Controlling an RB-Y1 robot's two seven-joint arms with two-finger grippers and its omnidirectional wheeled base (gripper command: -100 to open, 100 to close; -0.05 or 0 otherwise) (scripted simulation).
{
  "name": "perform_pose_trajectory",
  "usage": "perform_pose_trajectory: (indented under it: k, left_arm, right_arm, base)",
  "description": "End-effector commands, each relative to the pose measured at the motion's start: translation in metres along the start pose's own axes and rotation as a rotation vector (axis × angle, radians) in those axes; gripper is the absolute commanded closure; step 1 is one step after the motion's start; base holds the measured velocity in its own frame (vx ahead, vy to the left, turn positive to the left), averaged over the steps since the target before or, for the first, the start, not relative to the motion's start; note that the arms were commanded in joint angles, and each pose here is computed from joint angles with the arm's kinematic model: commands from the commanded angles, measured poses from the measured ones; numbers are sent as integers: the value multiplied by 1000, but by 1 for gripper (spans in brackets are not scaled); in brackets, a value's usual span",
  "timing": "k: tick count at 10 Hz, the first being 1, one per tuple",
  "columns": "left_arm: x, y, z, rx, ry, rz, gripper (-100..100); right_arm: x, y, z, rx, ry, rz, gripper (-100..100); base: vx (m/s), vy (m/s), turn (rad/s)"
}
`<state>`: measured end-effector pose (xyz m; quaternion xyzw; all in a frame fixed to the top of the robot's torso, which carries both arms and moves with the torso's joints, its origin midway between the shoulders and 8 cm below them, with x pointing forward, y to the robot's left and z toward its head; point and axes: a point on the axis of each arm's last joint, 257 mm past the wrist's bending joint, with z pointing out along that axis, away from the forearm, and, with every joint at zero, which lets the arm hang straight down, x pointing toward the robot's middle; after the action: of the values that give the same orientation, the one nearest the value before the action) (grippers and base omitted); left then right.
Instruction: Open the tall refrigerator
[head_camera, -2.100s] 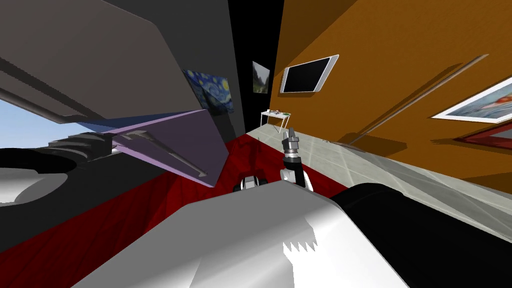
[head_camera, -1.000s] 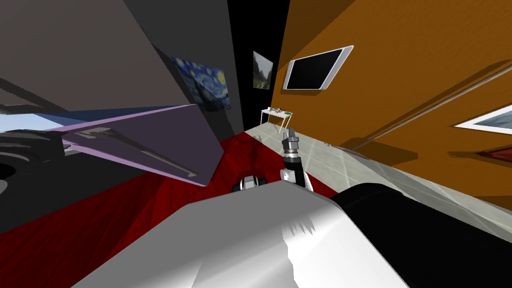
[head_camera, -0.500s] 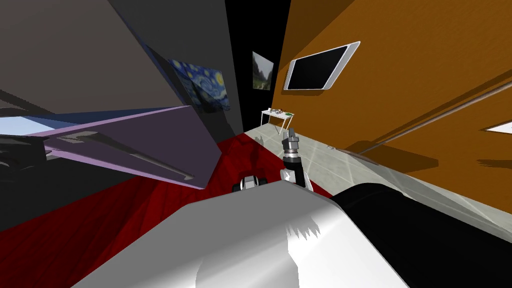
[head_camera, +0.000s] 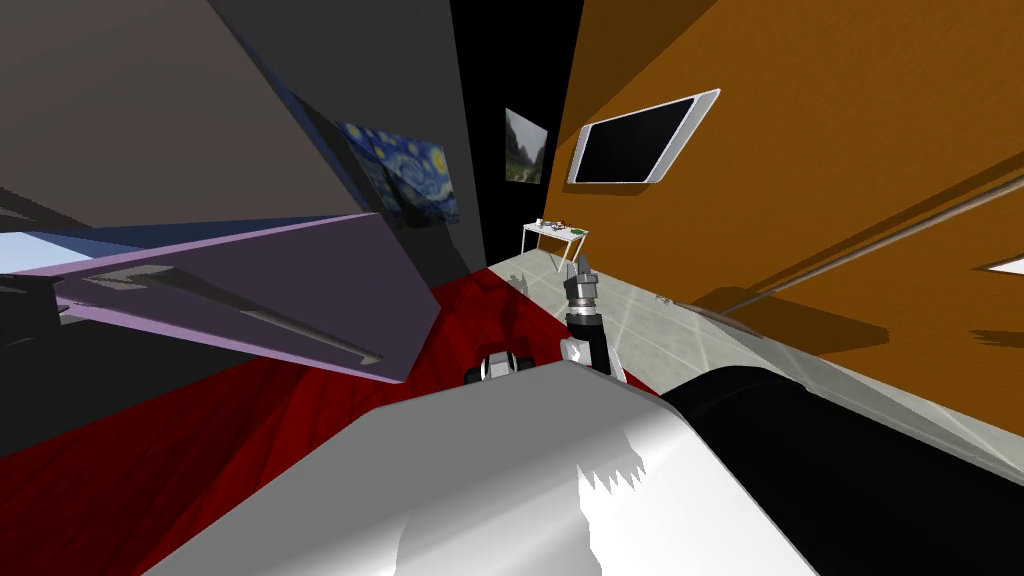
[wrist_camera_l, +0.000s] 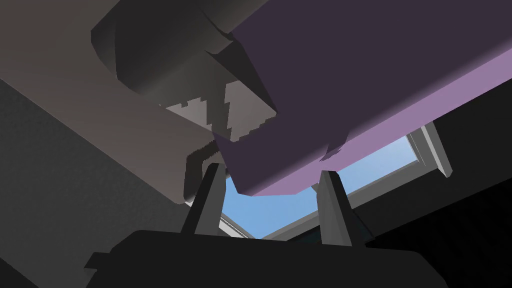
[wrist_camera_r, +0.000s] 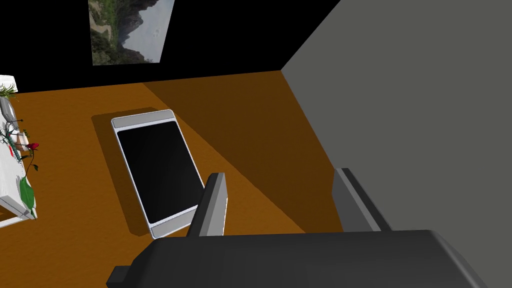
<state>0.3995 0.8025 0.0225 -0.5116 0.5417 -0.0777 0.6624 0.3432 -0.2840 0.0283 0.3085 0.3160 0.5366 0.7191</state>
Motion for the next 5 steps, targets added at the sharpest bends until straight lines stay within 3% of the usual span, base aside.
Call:
perform_pose_trajectory:
  k: [1,5]
  left_arm:
    - [-2,-5,0,8,-7,-3,100]
    - [-22,11,1,-28,-52,-11,100]
  right_arm:
    - [0,0,0,0,0,0,0]
    - [0,0,0,0,0,0,0]
  base:
    - [61,-128,64]
    - [59,-185,55]
